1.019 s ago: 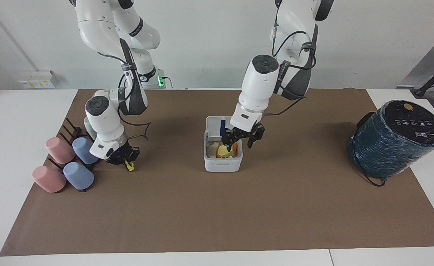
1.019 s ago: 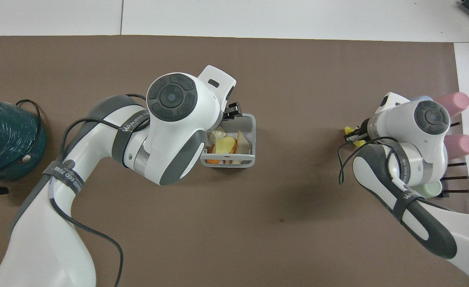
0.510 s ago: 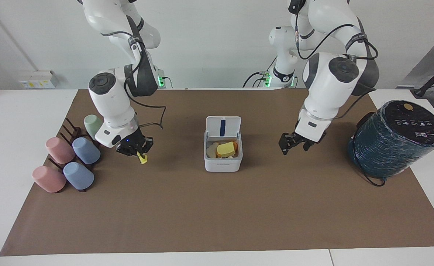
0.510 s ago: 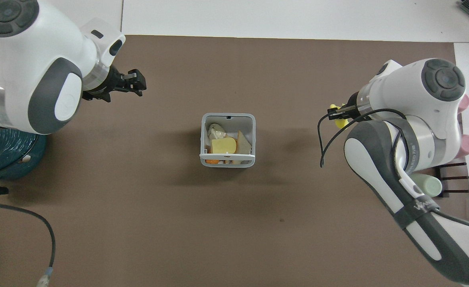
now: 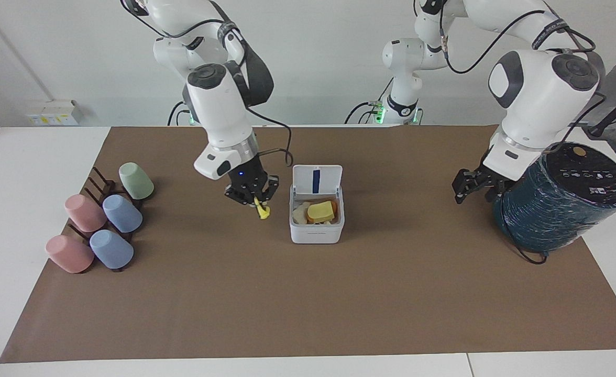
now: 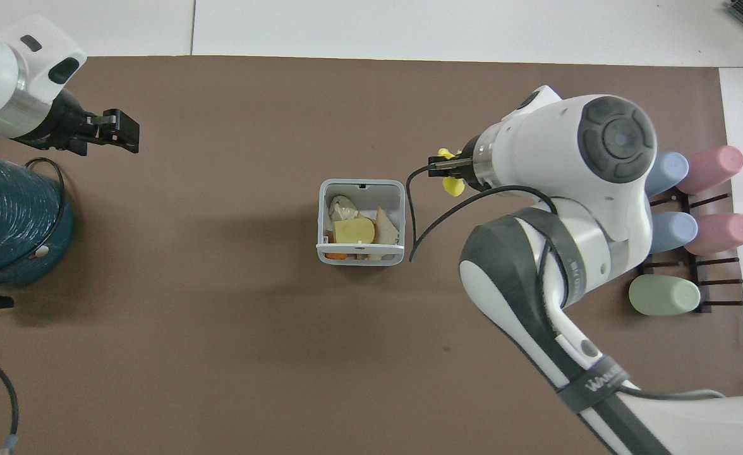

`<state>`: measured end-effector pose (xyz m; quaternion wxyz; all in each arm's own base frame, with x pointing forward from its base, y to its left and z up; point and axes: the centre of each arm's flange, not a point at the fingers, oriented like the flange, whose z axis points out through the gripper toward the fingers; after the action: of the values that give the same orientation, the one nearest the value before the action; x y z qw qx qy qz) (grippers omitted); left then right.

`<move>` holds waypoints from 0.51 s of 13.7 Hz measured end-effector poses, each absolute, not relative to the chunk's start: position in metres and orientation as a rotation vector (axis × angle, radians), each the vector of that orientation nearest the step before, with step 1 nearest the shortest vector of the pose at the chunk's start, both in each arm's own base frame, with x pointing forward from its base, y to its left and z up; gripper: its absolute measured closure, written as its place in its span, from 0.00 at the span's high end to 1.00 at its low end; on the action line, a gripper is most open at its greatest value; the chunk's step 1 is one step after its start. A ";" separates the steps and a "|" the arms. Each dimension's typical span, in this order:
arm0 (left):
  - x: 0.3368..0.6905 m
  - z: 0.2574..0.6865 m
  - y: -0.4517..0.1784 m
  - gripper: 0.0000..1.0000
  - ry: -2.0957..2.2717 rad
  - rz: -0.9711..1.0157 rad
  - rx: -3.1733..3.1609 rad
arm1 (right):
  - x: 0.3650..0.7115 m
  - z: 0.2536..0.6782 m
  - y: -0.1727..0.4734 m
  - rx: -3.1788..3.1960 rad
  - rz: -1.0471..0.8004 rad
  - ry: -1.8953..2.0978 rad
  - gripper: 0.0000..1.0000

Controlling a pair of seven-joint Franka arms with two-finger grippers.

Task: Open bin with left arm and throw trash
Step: 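Carry the yellow sponge over the bin and release it with the right gripper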

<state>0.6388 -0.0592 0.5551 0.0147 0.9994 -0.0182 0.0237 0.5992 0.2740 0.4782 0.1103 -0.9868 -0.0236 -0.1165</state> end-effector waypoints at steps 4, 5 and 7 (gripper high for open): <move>0.626 0.566 -0.025 0.80 -0.137 0.076 3.117 | 0.579 0.468 0.329 -2.846 -0.312 -0.028 0.05; 0.622 0.568 -0.025 0.80 -0.144 0.075 3.117 | 0.578 0.464 0.332 -2.845 -0.300 -0.019 0.05; 0.617 0.572 -0.033 0.80 -0.164 0.080 3.116 | 0.578 0.450 0.339 -2.838 -0.263 -0.008 0.05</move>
<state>0.6168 -0.0326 0.5718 0.0104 0.9982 -0.0526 0.0257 0.5778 0.3391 0.4499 0.1451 -0.9852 -0.0029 -0.0913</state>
